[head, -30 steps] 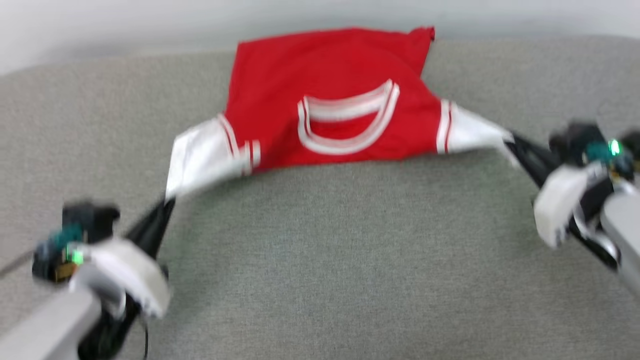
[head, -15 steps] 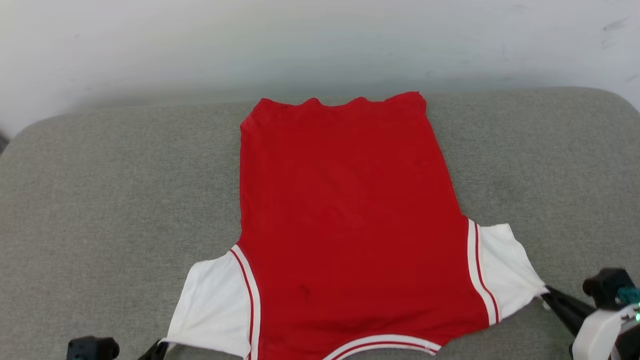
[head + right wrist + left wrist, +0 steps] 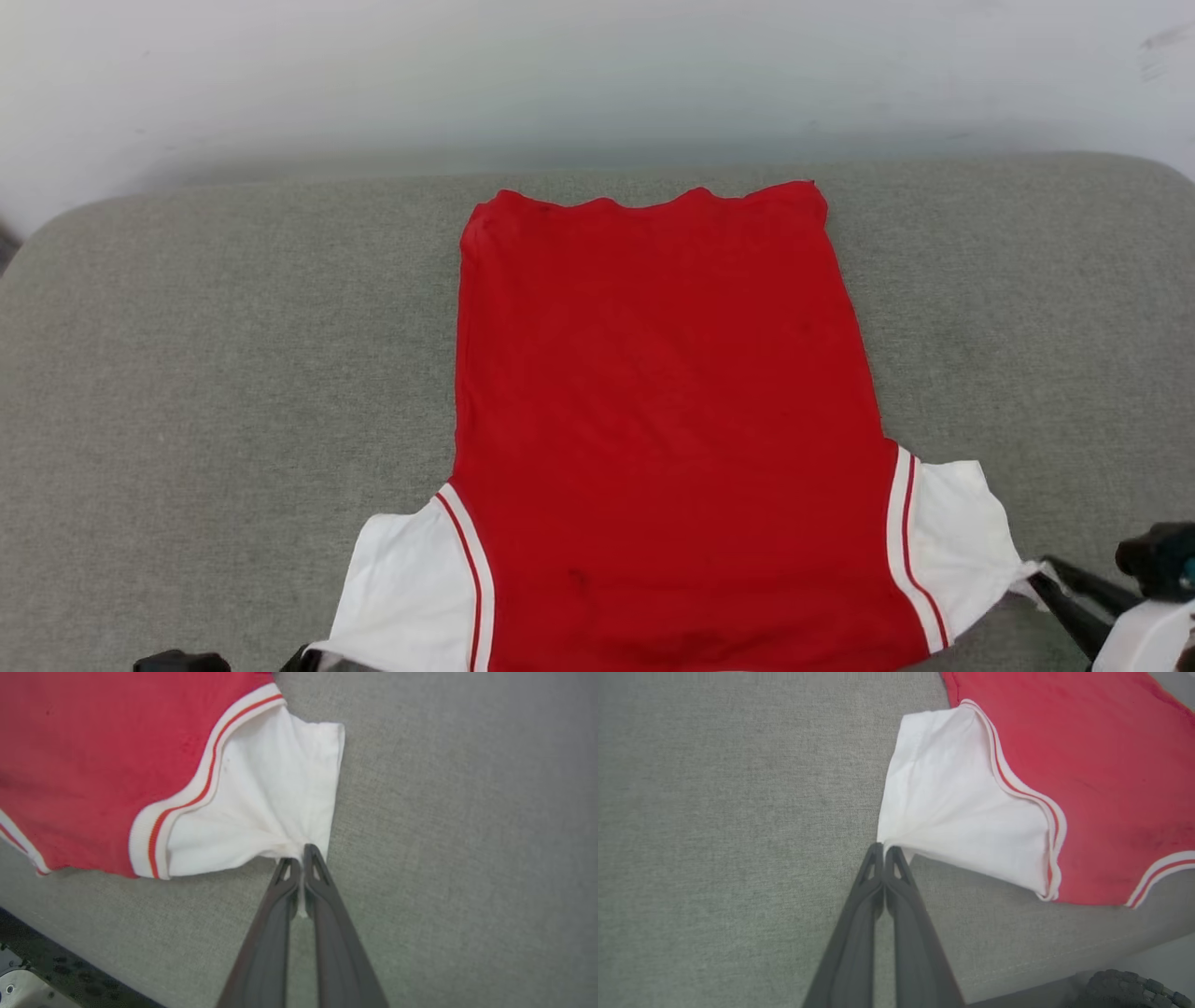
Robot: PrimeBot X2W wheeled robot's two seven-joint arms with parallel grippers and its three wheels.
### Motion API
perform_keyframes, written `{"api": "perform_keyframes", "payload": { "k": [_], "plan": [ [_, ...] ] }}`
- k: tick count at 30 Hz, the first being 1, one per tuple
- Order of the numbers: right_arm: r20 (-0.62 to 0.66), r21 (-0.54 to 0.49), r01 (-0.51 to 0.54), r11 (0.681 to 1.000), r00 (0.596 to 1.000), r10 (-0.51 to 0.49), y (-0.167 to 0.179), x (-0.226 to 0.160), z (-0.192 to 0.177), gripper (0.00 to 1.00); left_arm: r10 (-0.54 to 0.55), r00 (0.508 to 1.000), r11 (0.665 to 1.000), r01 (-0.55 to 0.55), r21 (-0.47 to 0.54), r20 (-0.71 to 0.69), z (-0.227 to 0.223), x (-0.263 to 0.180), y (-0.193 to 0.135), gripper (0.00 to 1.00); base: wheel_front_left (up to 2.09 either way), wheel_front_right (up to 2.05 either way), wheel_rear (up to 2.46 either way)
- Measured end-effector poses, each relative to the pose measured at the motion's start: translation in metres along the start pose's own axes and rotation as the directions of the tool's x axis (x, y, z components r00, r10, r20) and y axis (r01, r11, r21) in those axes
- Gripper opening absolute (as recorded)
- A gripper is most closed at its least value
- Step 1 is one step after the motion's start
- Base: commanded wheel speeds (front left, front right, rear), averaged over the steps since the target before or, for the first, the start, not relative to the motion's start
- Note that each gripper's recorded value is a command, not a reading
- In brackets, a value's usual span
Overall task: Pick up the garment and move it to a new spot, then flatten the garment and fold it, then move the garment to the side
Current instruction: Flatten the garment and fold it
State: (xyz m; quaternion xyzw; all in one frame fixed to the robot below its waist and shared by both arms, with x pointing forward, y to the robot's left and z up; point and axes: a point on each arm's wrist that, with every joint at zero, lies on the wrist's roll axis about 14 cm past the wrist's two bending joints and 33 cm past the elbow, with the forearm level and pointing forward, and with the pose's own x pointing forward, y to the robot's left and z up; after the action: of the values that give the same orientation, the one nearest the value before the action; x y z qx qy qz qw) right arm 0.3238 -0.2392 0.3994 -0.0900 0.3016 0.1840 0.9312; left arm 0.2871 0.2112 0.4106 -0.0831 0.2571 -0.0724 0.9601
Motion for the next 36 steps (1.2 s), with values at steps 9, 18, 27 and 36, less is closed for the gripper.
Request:
{"api": "perform_keyframes", "payload": {
  "k": [9, 18, 27, 36],
  "plan": [
    [0.345, -0.086, 0.108, 0.990, 0.936, -0.072, -0.039, 0.009, 0.155, 1.00, -0.039, 0.995, 0.999, 0.037, 0.024, 0.087, 0.029, 0.022, -0.016, 0.00, 0.00, 0.00, 0.00],
    [0.448, -0.111, 0.136, 0.984, 0.891, -0.072, -0.057, 0.054, 0.287, 1.00, -0.054, 0.989, 0.998, 0.048, 0.041, 0.137, 0.047, 0.048, -0.022, 0.00, 0.00, 0.00, 0.00],
    [-0.032, -0.126, 0.045, 0.991, 0.998, -0.049, -0.060, 0.167, 0.276, 1.00, -0.043, 0.987, 0.998, 0.037, 0.042, 0.156, 0.053, 0.074, -0.020, 0.00, 0.00, 0.00, 0.00],
    [-0.401, -0.050, -0.001, 0.999, 0.916, -0.019, -0.060, 0.245, 0.229, 1.00, -0.004, 0.989, 0.999, -0.001, 0.033, 0.146, 0.047, 0.094, -0.010, 0.00, 0.00, 0.00, 0.00]
  ]
}}
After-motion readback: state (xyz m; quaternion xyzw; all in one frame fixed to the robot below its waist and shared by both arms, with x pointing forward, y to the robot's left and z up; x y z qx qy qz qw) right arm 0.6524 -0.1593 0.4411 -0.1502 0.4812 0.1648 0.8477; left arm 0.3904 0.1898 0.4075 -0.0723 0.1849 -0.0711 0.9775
